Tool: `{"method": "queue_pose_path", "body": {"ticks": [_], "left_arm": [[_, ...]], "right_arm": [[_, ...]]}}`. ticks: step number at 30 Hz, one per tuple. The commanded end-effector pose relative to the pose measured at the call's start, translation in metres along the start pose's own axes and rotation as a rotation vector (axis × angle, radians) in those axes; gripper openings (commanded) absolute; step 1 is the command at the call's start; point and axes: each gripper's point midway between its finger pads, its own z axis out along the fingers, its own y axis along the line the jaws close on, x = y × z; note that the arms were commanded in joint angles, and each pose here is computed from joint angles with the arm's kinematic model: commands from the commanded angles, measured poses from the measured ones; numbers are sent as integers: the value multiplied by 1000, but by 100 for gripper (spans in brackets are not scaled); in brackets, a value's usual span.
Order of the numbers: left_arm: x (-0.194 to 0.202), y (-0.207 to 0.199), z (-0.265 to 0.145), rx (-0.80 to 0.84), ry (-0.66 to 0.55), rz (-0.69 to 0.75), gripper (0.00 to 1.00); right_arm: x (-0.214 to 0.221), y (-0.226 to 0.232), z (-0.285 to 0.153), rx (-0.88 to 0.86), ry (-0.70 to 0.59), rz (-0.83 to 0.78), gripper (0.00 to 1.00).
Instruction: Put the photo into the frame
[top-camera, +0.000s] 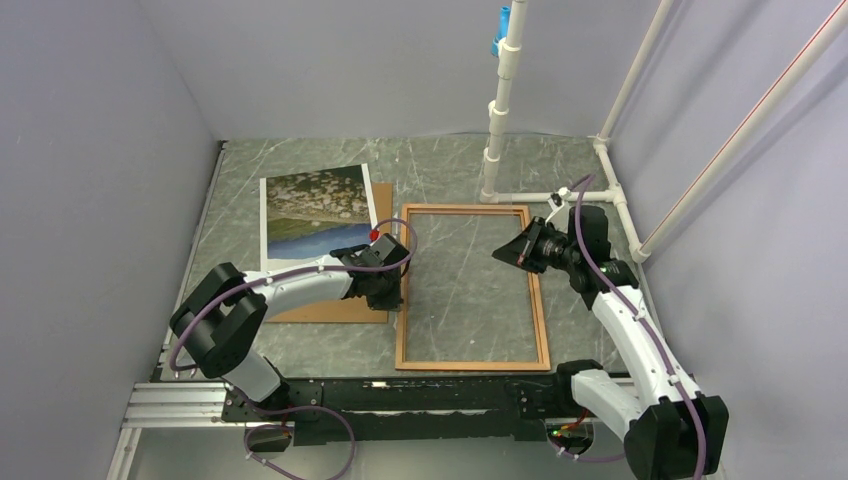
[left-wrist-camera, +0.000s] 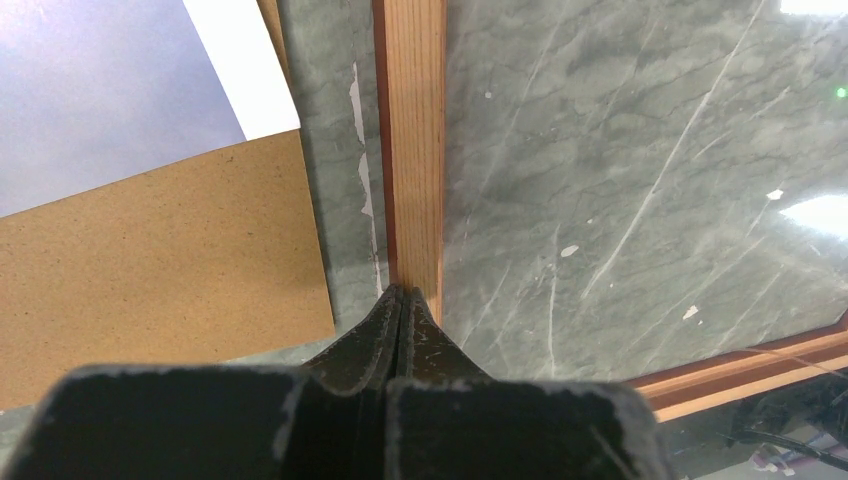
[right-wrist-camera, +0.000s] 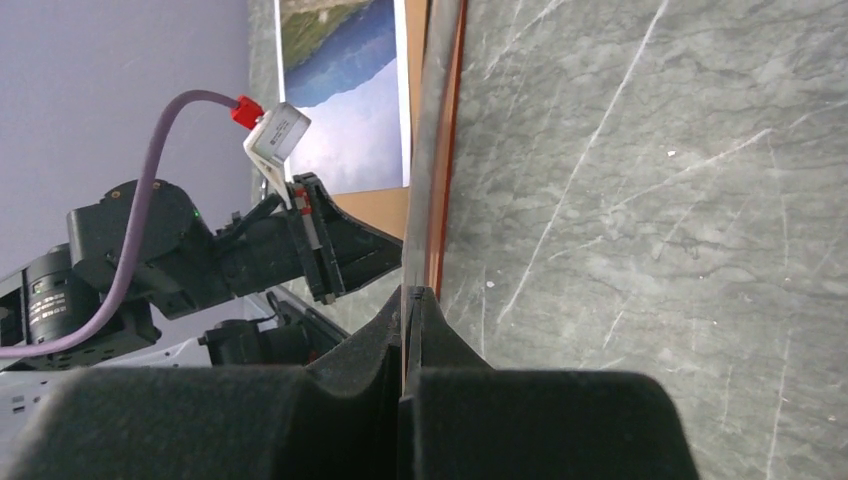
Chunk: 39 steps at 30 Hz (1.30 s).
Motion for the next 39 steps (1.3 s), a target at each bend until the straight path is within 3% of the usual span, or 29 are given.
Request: {"method": "queue_pose_path", "body": {"ticks": [1, 23, 32, 39], "left_arm": [[22, 56, 11, -224, 59, 54, 0], [22, 58, 10, -246, 65, 65, 0], [22, 59, 8, -257, 62, 71, 0], [21, 59, 8, -256, 64, 77, 0]], "right_arm": [[-14, 26, -4, -91, -23, -21, 0], [2, 5, 12, -83, 42, 28, 0], [15, -36, 15, 69, 62, -56, 0], [29, -49, 26, 42, 111, -81, 2]]}}
